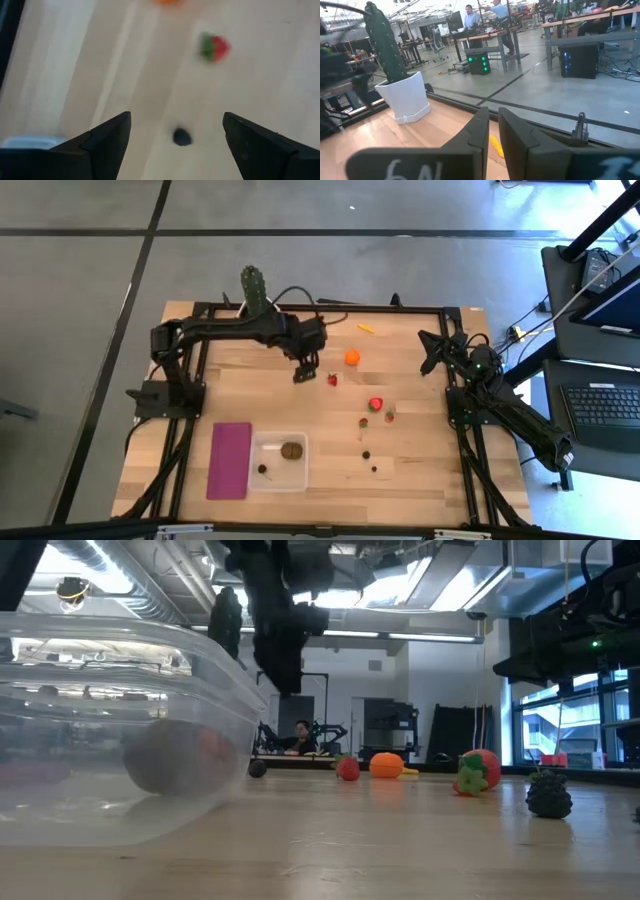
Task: Pick and placing Produce into tupperware
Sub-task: Put the blackberry into the transparent bin
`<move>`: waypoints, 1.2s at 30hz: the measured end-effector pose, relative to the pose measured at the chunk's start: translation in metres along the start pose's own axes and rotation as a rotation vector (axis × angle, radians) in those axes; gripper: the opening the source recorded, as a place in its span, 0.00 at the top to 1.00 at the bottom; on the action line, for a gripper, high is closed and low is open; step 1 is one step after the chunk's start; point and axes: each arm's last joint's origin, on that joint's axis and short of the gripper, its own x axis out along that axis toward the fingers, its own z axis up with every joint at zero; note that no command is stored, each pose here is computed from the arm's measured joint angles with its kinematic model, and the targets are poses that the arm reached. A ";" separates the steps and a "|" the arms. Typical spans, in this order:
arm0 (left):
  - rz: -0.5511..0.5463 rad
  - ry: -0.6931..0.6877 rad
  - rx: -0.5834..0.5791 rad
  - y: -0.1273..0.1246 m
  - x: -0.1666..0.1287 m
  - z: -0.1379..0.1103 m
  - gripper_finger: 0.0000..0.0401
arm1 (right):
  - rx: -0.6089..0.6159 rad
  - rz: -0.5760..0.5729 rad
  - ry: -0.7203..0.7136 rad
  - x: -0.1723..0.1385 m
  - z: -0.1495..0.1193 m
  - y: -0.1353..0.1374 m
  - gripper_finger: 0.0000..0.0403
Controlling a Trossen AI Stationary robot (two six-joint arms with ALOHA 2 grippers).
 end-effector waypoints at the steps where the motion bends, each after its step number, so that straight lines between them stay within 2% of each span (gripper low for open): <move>1: 0.006 0.013 -0.038 0.004 0.005 0.001 0.23 | 0.000 0.000 0.000 0.000 0.000 0.000 0.89; 6: 0.062 0.077 -0.244 0.014 0.024 -0.001 0.23 | -0.005 0.000 0.000 0.000 0.000 0.000 0.89; 13: 0.141 0.163 -0.446 0.011 0.035 -0.009 0.23 | -0.006 0.000 0.000 0.000 0.000 0.000 0.89; 16: 0.151 0.179 -0.485 0.005 0.044 -0.011 0.23 | -0.008 0.000 0.000 0.000 0.000 0.000 0.89; 26: 0.153 0.241 -0.512 -0.007 0.072 -0.030 0.23 | -0.023 -0.015 0.010 0.001 -0.001 -0.001 0.89; 30: 0.080 0.233 -0.528 -0.011 0.081 -0.034 0.23 | -0.025 -0.023 0.012 0.001 -0.001 -0.001 0.89; 36: 0.073 0.226 -0.546 -0.012 0.091 -0.041 0.23 | -0.024 -0.022 0.010 0.001 -0.001 -0.001 0.89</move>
